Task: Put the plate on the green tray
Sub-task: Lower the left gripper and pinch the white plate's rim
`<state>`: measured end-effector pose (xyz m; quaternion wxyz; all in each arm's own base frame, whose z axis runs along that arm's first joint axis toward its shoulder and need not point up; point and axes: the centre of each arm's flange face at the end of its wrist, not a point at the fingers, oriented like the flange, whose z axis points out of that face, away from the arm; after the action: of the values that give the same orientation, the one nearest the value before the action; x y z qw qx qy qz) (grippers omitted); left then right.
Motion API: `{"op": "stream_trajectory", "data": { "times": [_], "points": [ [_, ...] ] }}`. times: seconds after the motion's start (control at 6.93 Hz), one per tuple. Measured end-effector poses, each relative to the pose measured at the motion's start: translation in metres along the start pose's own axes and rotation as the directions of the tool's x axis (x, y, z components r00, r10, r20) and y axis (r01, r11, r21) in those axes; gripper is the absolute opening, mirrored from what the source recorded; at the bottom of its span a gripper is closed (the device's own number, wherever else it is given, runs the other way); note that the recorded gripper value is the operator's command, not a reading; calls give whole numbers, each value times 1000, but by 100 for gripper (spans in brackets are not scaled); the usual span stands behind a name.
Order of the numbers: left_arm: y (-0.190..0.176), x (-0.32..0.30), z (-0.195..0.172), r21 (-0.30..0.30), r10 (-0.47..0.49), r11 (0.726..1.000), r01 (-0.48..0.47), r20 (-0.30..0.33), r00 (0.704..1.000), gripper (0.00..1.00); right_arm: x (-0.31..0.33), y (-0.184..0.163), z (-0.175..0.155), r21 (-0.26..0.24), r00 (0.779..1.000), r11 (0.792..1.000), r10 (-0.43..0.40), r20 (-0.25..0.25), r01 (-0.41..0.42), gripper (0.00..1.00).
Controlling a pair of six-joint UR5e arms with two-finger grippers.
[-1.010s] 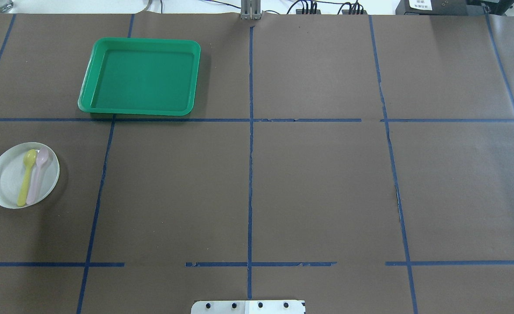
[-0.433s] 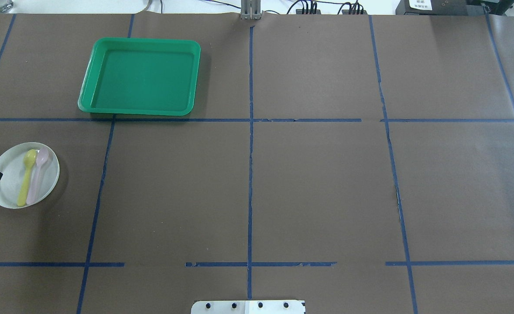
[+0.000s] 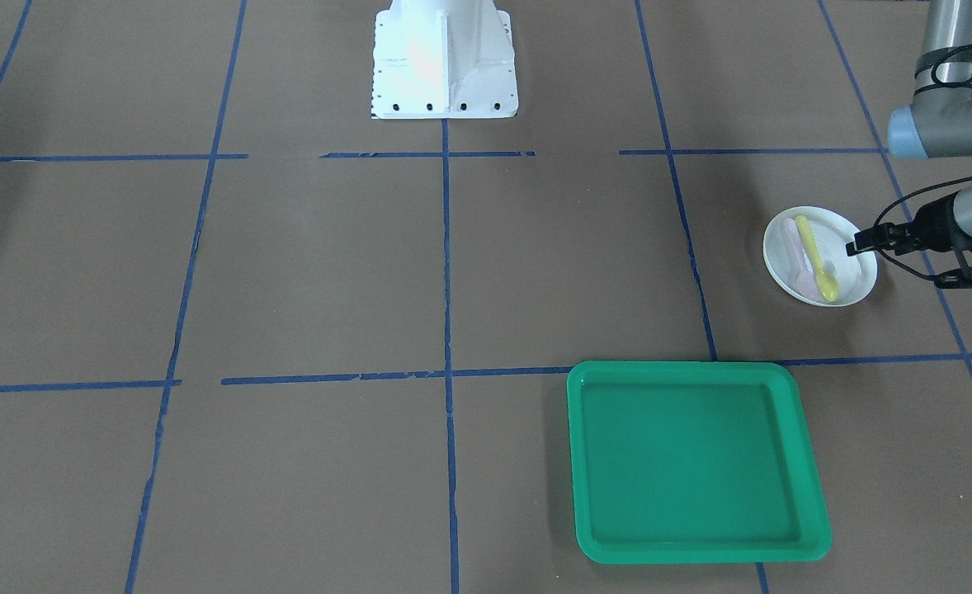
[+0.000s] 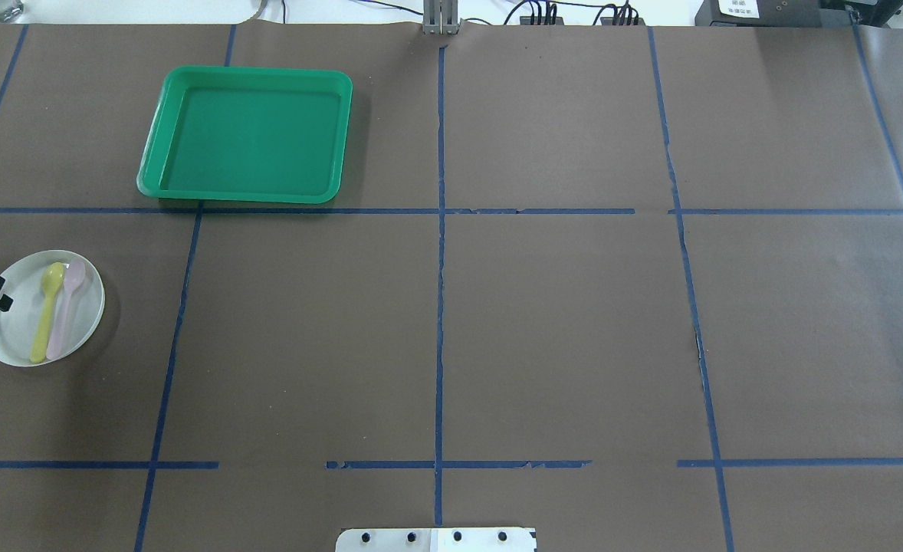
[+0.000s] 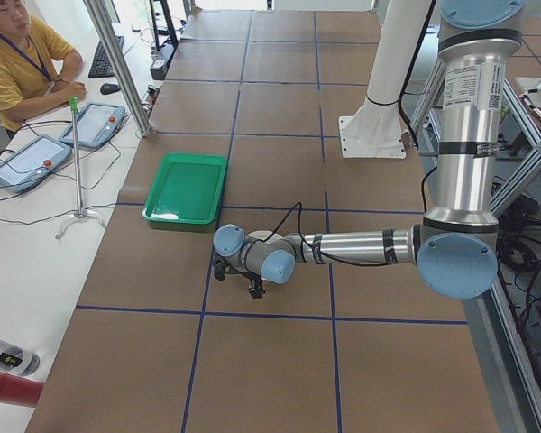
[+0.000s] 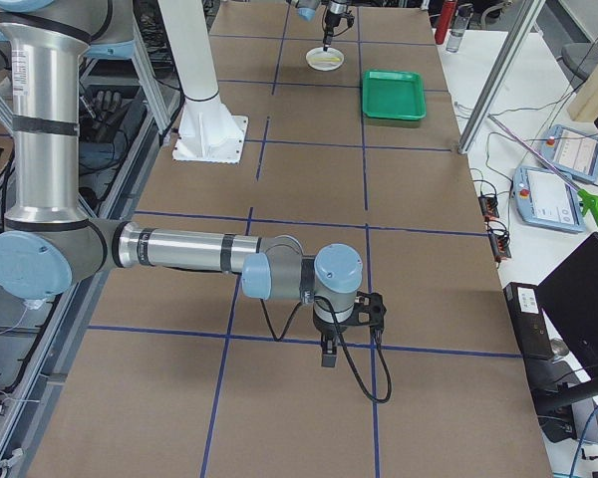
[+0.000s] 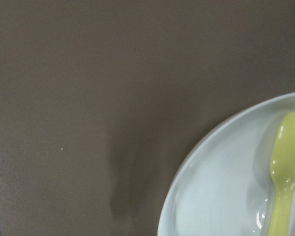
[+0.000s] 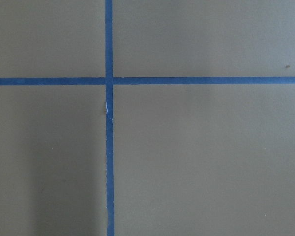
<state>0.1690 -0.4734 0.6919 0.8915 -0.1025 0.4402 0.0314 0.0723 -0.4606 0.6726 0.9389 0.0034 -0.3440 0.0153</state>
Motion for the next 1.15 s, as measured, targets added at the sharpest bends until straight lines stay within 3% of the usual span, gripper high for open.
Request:
{"op": "stream_trajectory", "data": {
  "times": [0.14,0.29,0.58,1.15],
  "points": [
    [-1,0,2,4,9,1000,-9,-1,1000,90,0,0,0,0,1000,1000,0,0,0,100],
    [-1,0,5,4,16,1000,-16,-1,1000,72,0,0,0,0,1000,1000,0,0,0,100],
    [0,1,8,0,21,1000,-21,-1,1000,3,0,0,0,0,1000,1000,0,-1,0,100],
    [0,4,8,-2,25,1000,-25,3,1000,0,0,0,0,0,1000,1000,0,-1,0,100]
  ]
}}
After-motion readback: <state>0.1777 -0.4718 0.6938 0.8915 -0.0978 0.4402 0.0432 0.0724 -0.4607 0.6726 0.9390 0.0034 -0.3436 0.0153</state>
